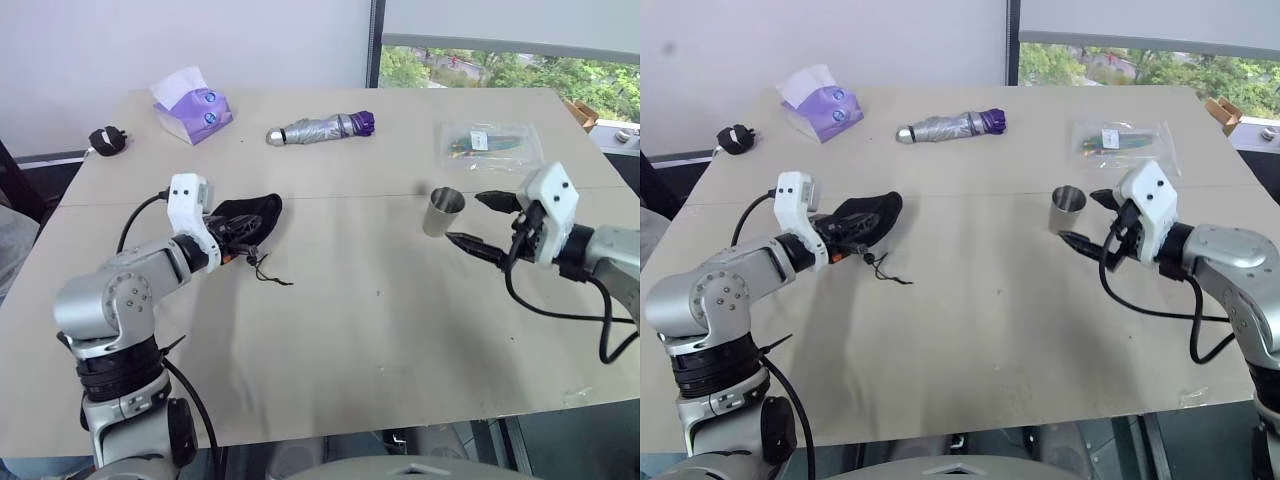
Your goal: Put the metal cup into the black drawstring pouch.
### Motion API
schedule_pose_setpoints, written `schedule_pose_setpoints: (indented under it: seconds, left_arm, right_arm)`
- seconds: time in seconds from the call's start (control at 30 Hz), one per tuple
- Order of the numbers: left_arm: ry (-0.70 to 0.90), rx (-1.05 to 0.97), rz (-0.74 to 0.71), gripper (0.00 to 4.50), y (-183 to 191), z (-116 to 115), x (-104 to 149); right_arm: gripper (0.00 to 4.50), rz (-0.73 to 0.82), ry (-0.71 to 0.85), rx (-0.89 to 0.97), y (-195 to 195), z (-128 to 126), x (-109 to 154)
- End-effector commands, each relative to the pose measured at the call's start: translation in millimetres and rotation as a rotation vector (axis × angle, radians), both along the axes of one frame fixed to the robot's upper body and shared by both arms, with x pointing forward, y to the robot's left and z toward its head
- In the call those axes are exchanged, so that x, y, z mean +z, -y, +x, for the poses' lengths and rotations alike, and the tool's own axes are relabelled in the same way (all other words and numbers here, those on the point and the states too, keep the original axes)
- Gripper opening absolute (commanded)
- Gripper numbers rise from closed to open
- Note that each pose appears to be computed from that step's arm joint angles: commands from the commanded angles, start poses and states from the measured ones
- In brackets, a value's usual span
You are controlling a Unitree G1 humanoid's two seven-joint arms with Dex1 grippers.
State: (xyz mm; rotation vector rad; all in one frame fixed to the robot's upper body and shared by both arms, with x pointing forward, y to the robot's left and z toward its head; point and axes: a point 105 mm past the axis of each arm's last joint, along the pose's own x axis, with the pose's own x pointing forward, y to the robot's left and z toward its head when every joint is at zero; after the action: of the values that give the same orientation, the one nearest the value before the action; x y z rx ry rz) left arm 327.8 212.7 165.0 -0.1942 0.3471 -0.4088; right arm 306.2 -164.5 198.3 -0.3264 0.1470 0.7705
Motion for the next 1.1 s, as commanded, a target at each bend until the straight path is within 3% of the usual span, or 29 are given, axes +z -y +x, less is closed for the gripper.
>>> schedule_pose_setpoints:
  seconds: [0.03,0.13,0.33,0.63,0.73,0.87,0.9,0.97,1.0,1.1]
  left_arm:
    - [0.043,-0.071,-0.038,0.04,16,-7,14]
    - [0.042,-0.082,-0.049,0.04,23,-9,13]
    - [0.104,-0.129,0.09,0.04,42,-14,7]
    - [0.174,-0.085,0.122,0.04,49,-19,14]
    - [0.179,-0.078,0.124,0.0,49,-21,15]
    - [0.191,-0.079,0.08,0.0,46,-21,17]
    - [0.202,-0.089,0.071,0.0,46,-21,18]
    - [0.233,-0.109,-0.003,0.0,48,-21,24]
    - [0.247,-0.12,-0.029,0.0,48,-21,26]
    - [0.206,-0.128,-0.047,0.0,46,-19,22]
  right_arm:
    - [4.5,0.004,-0.05,-0.088,13,21,7]
    - [4.5,0.031,-0.114,-0.123,19,40,11]
    - [4.5,0.074,-0.248,-0.205,19,85,20]
    - [4.5,-0.144,-0.361,-0.17,17,105,-8]
    - [3.7,-0.218,-0.345,-0.173,22,111,-14]
    - [1.75,-0.229,-0.303,-0.123,17,113,-9]
    - [1.05,-0.226,-0.288,-0.101,16,111,-8]
    - [0.27,-0.196,-0.271,-0.063,13,106,-4]
    - [0.02,-0.183,-0.267,-0.054,12,104,-3]
    - [0.02,-0.053,-0.278,-0.018,5,92,2]
